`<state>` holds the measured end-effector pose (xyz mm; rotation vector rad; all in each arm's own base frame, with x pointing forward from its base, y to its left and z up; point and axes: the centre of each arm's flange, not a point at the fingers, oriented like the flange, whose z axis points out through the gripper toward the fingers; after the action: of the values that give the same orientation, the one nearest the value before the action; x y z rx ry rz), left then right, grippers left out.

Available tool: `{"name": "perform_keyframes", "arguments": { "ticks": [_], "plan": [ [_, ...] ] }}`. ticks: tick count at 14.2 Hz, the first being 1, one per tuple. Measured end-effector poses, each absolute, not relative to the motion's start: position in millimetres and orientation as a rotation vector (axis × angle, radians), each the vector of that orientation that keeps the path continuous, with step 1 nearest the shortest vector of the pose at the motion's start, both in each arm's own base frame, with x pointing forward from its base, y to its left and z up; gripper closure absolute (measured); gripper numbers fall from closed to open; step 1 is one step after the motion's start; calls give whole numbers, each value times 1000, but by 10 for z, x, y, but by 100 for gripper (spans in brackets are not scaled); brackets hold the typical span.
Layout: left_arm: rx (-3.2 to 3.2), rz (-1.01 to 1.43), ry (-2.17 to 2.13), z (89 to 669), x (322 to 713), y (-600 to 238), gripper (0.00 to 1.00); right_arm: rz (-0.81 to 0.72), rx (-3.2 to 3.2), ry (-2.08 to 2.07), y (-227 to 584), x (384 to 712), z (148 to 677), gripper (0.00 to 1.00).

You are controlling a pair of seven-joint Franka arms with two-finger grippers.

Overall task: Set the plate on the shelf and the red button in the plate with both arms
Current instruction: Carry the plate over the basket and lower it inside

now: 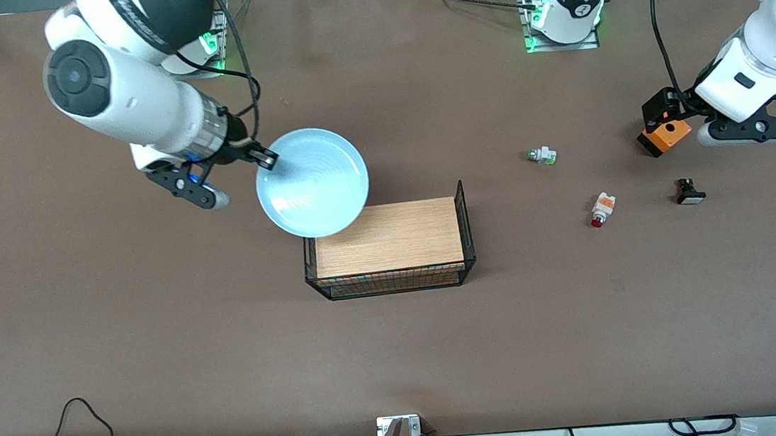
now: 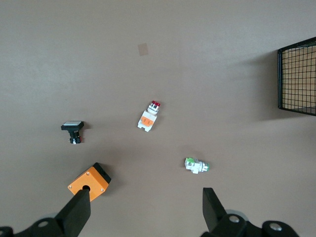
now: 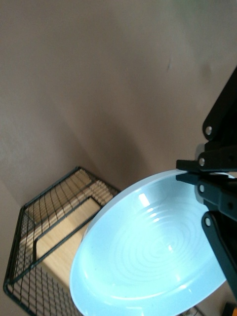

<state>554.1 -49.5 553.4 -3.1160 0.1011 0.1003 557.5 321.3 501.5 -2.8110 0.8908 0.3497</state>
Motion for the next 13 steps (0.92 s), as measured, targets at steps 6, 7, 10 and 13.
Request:
{"name": "perform_keyframes", "arguments": {
  "ticks": [6,7,10,13],
  "plan": [
    [-3113,134,103,5507,5523,-510,0,319,-2772,954,3864,5482,4628,97],
    [-3109,174,118,5489,5497,-561,0,316,-2769,956,3893,5503,4556,97],
    [-3078,348,178,5439,5531,-808,0,333,-2777,969,3931,5555,4314,97],
    [-3053,492,155,5151,5742,-736,0,343,-2779,992,3938,5635,4039,97]
  ]
}}
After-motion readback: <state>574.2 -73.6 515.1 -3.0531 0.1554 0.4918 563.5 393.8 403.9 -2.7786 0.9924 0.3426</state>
